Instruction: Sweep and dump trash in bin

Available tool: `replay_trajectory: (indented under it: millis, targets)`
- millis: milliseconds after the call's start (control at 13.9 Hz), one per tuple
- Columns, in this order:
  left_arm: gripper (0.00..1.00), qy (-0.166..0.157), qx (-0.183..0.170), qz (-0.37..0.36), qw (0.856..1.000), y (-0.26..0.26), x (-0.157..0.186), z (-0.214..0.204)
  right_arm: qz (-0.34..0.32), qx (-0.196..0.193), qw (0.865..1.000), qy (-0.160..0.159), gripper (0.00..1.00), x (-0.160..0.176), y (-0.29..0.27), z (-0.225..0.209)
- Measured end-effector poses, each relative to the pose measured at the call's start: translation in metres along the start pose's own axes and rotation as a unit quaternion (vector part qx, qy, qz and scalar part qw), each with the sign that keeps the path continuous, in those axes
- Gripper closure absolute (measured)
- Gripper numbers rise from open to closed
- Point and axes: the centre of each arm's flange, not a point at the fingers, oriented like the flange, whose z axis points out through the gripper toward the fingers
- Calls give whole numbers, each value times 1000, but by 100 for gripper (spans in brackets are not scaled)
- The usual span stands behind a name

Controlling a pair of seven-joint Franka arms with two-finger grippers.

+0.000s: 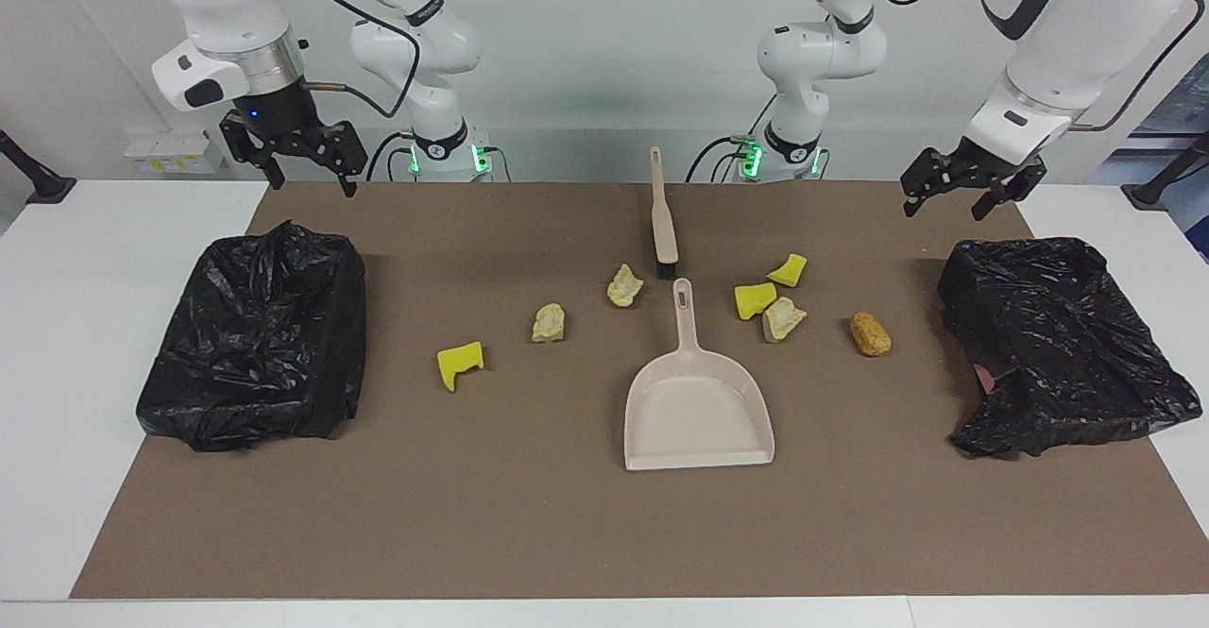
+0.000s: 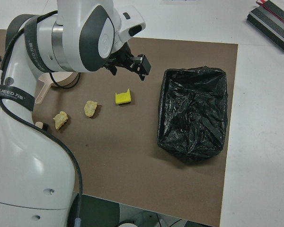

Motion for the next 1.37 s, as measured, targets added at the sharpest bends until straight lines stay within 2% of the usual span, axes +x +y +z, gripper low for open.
replay_trajectory:
  millis: [576,863,1079,1367]
  targets:
    - [0,-5,-2,13,1000,1,-1,1,-2,13,1000,-3,0,2,-5,1]
    - [0,-28,-32,30,999,15,-2,25,-20,18,1000,-1,0,1,-26,3]
    - [0,-44,-39,57,997,46,-11,53,-33,23,999,14,0,6,-54,13]
    - [0,-56,-30,119,991,123,-52,104,-60,28,998,20,0,14,-107,37]
